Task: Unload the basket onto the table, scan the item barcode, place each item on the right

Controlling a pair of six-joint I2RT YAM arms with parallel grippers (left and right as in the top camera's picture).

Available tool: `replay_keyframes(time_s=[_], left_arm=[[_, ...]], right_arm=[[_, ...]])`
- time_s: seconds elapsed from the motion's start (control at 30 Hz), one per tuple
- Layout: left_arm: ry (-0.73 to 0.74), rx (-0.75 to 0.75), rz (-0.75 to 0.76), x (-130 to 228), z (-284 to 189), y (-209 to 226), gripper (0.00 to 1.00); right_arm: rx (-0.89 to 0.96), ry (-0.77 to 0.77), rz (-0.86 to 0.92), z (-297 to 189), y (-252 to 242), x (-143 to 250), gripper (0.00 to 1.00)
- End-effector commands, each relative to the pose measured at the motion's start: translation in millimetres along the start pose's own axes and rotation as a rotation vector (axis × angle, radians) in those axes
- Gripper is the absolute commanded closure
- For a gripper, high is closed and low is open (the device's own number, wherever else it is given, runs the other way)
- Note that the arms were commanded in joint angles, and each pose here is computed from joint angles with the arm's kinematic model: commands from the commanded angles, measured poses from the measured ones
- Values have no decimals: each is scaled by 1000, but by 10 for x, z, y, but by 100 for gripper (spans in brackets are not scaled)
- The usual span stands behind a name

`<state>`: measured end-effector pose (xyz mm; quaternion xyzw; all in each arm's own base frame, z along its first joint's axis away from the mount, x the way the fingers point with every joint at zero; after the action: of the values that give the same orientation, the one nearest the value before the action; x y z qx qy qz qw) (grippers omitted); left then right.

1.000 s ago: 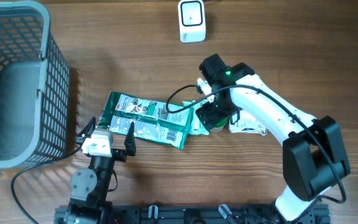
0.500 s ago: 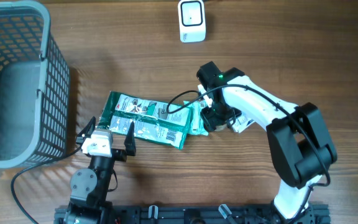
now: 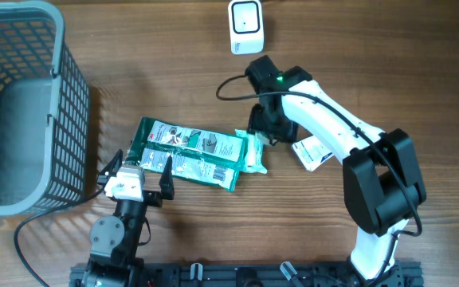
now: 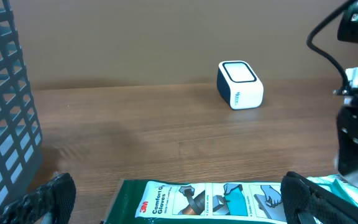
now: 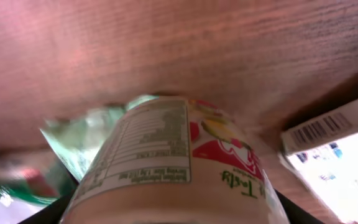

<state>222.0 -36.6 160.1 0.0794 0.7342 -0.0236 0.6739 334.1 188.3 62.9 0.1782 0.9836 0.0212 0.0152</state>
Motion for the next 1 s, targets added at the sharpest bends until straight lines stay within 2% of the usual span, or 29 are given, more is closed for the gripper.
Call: replay_keyframes(time_s=[0.0, 0.07, 0.13, 0.17, 0.2, 0.4, 0.77, 0.97], left_arm=[[-5, -4, -13, 1, 0, 1, 0], [-5, -4, -13, 2, 0, 0, 0], [-5, -4, -13, 2, 0, 1, 0], [-5, -4, -13, 2, 0, 1, 0], [-5, -4, -13, 2, 0, 0, 0], [-5, -4, -13, 2, 0, 0, 0], [-4, -4, -13, 3, 0, 1, 0], [-5, -4, -13, 2, 0, 0, 0]], right_arm=[[25, -26, 162, 104, -60, -43, 32], [32, -21, 162, 131, -83, -24, 30], [38, -17, 152, 132, -95, -14, 9], [37, -16, 132, 132, -94, -13, 8], [36, -13, 117, 131, -92, -10, 0], [34, 11, 27, 40, -79, 1, 0], [-10, 14, 34, 18, 11, -16, 0], [-36, 13, 88, -452, 78, -37, 0]])
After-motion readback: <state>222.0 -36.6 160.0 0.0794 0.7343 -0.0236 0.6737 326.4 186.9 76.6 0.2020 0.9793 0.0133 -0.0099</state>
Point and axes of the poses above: each gripper's point midway between its finger pads, its own z axis out along the fingers, its own y axis along the line the jaws close on, x = y × z, the point moved 2 cm from there along -z, back along the fingers, and after that the axes turned 6 degrees about z, right-handed, at the moved point
